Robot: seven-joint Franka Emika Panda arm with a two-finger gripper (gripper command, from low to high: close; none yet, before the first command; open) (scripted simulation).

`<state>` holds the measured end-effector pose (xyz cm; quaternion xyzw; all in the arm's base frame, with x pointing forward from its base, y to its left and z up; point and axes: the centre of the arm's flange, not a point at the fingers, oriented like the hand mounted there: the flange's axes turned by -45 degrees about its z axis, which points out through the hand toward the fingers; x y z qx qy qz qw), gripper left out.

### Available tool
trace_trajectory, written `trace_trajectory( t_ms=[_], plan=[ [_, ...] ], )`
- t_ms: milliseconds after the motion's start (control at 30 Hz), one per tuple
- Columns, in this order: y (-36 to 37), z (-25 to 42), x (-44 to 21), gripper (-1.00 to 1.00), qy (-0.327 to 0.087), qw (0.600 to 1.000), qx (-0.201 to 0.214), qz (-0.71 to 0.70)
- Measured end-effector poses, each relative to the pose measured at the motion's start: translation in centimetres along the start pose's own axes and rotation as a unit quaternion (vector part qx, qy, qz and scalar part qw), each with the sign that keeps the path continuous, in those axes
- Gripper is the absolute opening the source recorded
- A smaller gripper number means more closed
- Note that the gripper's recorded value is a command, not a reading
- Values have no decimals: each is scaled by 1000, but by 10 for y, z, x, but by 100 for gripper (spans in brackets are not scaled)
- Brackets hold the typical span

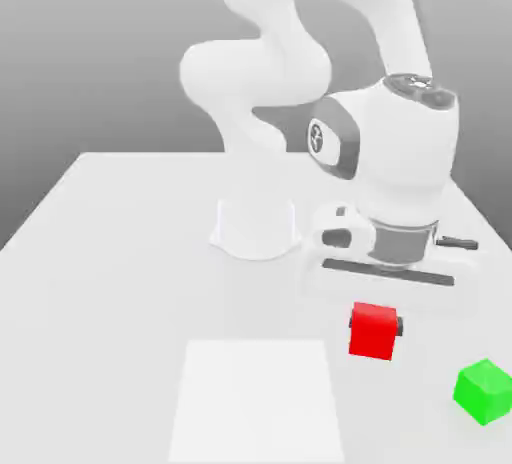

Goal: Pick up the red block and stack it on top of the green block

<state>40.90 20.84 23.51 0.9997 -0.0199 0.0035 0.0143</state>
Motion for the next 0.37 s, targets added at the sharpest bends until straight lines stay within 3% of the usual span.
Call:
trace_trajectory(
  t_ms=[100,233,267,367],
  plan=[
    [-63,-10,-2,-100,-1,996,11,-83],
    [-85,29,-4,-100,-1,994,15,-110],
    [-86,42,-4,100,-2,994,15,-111],
    [-86,42,-4,100,-2,994,15,-111]
  ],
)
